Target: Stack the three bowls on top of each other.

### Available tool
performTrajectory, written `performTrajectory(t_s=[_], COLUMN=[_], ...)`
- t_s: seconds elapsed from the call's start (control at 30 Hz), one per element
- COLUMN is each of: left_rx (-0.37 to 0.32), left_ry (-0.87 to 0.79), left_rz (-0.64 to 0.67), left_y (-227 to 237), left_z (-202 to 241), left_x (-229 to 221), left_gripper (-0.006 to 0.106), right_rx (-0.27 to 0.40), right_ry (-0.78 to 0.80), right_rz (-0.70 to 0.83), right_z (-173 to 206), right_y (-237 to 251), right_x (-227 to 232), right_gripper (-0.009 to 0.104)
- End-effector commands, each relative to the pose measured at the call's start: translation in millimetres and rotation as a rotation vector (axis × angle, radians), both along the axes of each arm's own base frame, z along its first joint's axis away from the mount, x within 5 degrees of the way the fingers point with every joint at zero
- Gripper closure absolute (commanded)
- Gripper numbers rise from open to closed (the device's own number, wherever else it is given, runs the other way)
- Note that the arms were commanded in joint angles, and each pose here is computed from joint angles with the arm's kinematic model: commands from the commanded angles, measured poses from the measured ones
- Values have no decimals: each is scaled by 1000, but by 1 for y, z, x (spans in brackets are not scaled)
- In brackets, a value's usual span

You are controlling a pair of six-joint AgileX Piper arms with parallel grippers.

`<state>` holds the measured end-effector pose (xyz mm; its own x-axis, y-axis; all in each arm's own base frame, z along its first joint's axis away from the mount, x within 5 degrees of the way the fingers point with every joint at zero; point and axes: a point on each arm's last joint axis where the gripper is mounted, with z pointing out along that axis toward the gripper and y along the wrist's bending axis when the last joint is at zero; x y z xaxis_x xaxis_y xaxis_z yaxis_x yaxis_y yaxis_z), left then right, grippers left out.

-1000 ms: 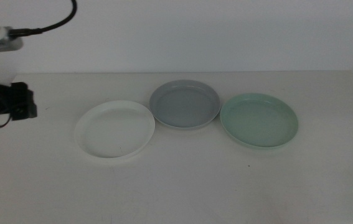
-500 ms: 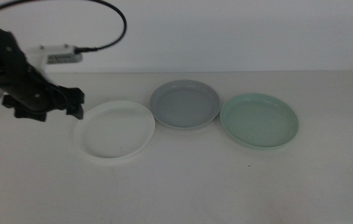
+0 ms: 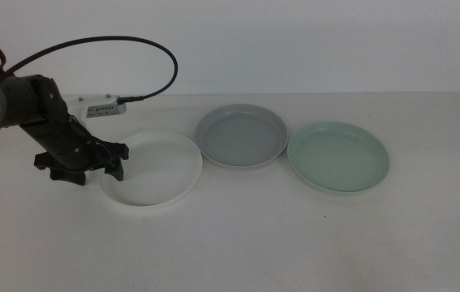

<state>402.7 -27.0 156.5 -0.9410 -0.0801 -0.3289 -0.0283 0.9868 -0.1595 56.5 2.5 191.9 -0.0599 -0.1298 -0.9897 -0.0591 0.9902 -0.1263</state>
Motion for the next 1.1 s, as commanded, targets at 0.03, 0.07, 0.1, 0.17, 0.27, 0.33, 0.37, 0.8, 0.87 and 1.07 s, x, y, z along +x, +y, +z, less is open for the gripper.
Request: performTrajectory(t_s=[0.03, 0.07, 0.1, 0.17, 0.27, 0.33, 0.37, 0.8, 0.87, 1.07], left_rx=[-38, -40, -41, -42, -42, -36, -36, -72, -81, -146], left_ry=[-84, -84, -85, -89, -97, -104, -109, -313, -326, -311], left_rz=[30, 32, 35, 38, 36, 33, 33, 41, 26, -57], left_y=[-4, -4, -4, -3, -3, -2, -2, -8, -12, -48], left_z=[19, 18, 18, 18, 22, 24, 26, 111, 118, 121], left_x=[7, 7, 8, 8, 8, 8, 8, -77, -92, -114], left_gripper=[44, 50, 58, 77, 100, 100, 100, 100, 100, 100], right_rx=[-5, -5, -5, -5, -5, -5, -5, -5, -5, -5], right_ry=[-109, -109, -109, -109, -109, -109, -109, -109, -109, -109], right_rz=[-3, -3, -3, -3, -3, -3, -3, -3, -3, -3], right_z=[10, 10, 10, 10, 10, 10, 10, 10, 10, 10], right_y=[0, 0, 0, 0, 0, 0, 0, 0, 0, 0], right_x=[-2, -2, -2, -2, -2, -2, -2, -2, -2, -2], right_gripper=[1, 1, 1, 1, 1, 1, 1, 1, 1, 1])
